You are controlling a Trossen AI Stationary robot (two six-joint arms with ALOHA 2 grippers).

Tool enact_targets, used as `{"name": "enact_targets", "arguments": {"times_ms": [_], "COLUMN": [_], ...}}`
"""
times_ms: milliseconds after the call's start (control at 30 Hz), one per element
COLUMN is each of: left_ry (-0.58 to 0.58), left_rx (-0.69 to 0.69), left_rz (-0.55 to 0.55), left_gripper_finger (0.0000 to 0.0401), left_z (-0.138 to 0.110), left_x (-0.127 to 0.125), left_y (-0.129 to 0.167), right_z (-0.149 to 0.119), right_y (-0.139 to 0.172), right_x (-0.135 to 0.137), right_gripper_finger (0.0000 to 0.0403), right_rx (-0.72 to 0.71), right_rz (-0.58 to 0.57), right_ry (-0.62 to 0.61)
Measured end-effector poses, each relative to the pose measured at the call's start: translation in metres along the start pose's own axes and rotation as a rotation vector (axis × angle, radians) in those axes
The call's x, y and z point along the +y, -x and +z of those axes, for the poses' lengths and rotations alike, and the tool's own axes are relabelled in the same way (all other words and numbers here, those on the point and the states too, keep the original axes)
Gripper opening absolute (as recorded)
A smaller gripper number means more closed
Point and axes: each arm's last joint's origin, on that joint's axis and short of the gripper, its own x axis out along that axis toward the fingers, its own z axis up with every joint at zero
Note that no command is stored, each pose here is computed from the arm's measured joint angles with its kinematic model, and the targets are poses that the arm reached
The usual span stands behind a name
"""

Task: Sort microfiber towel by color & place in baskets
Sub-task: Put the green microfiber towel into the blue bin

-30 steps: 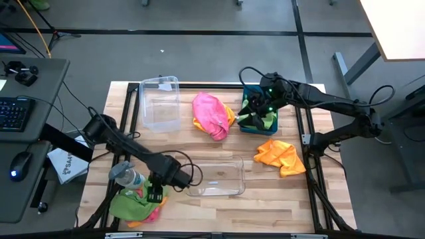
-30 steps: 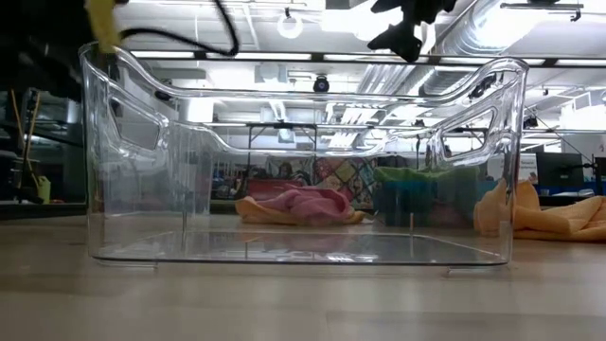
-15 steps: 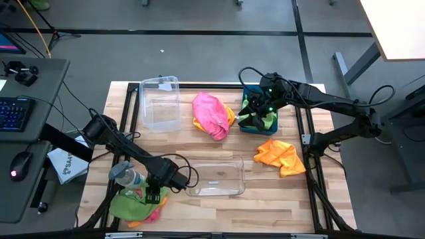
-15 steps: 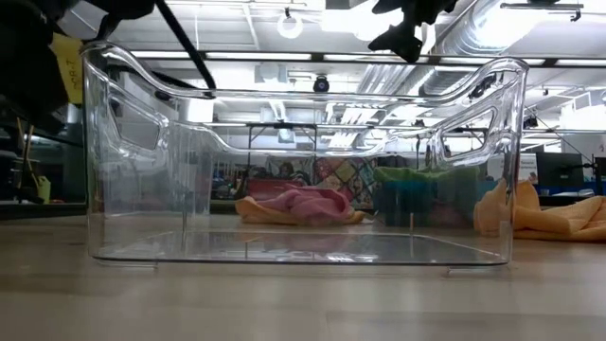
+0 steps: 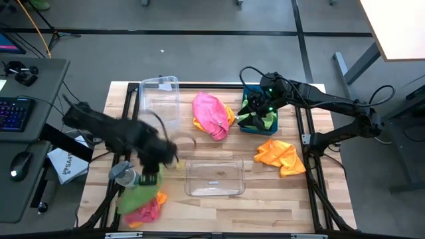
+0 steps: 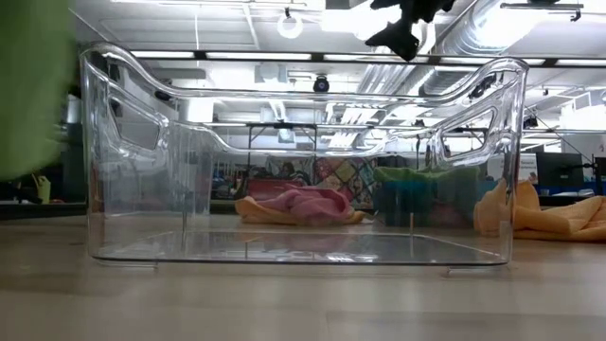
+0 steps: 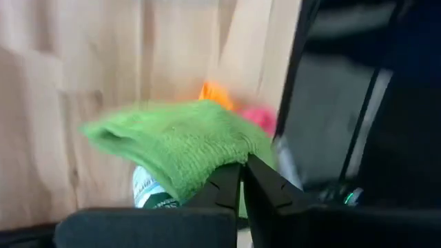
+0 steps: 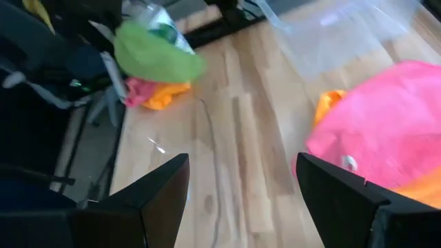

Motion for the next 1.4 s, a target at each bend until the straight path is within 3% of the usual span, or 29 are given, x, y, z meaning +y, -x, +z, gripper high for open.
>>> {"name": "enact_targets", "arguments": {"times_ms": [133, 300, 467, 567, 733, 867, 1167, 1267, 1400], "left_ry": [0.045, -0.007, -0.151, -0.237, -0.359, -0.38, -0.375, -0.341, -0.27], "left_rx": [-0.337, -0.725, -0.956, -1.046, -1.155, -1.272, -1.597, -1.606, -1.481], "left_rz": [0.025, 0.191, 0.472, 0.562, 0.601, 0.582, 0.548, 0.526, 0.496], "left_gripper_finger": [0.0001, 0.0, 0.0, 0.0, 0.0, 0.0, 0.0, 0.0, 0.0], "left_z": [-0.002, 0.011, 0.047, 0.078, 0.141, 0.19, 0.285, 0.305, 0.32], "left_x": [0.004, 0.02, 0.052, 0.074, 0.114, 0.144, 0.196, 0.213, 0.232], "left_y": [0.074, 0.145, 0.182, 0.189, 0.18, 0.165, 0.102, 0.07, 0.028], "right_z": [0.008, 0.035, 0.063, 0.076, 0.088, 0.091, 0.086, 0.081, 0.072], "right_y": [0.006, 0.033, 0.067, 0.088, 0.123, 0.144, 0.152, 0.149, 0.146], "right_x": [0.006, 0.024, 0.045, 0.057, 0.073, 0.08, 0.083, 0.08, 0.075], "right_gripper_finger": [0.0264, 0.0264, 0.0264, 0.0263, 0.0263, 0.0263, 0.0264, 0.0263, 0.0264], "right_rx": [-0.038, -0.174, -0.314, -0.397, -0.476, -0.517, -0.458, -0.394, -0.303], "right_rz": [0.054, 0.092, 0.09, 0.049, -0.081, -0.178, -0.222, -0.252, -0.336], "right_ry": [0.023, 0.1, 0.174, 0.206, 0.246, 0.273, 0.318, 0.308, 0.264]}}
